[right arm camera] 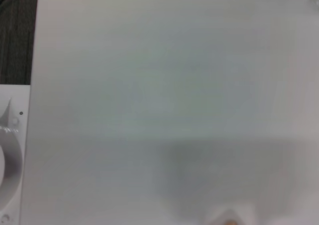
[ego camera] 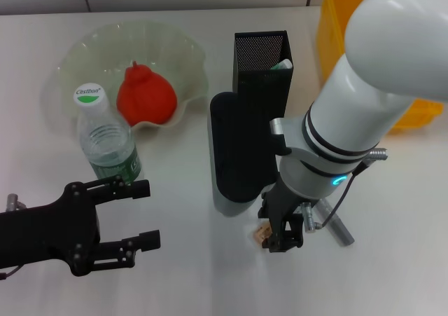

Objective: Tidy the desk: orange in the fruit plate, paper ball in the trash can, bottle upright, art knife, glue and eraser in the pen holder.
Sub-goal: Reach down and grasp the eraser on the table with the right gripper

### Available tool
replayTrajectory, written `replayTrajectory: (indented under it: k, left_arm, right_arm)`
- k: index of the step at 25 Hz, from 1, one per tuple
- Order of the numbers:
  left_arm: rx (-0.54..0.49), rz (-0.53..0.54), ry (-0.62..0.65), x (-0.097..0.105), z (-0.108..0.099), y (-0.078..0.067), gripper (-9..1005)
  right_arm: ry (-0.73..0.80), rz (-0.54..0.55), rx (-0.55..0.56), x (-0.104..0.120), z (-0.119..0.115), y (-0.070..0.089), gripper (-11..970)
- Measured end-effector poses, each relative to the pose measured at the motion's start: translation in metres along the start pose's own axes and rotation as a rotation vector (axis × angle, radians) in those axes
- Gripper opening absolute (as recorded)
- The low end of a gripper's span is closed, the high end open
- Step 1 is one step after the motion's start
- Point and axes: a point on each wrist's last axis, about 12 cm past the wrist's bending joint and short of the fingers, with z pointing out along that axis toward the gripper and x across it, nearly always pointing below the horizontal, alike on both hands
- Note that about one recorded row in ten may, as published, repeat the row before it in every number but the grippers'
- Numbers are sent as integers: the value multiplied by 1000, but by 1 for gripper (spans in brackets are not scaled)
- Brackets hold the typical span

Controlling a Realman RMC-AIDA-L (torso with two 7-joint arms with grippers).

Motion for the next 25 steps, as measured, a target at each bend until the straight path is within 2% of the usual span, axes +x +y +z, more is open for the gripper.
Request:
replayTrajectory:
  k: [16, 25]
  left_arm:
    - [0, -16, -3, 2, 0, -3, 784]
    - [0, -18, -3, 3, 0, -3, 784]
  right_arm:
    - [16, -34, 12, -3, 9, 2, 438]
    - [18, -31, 10, -2, 10, 1, 379]
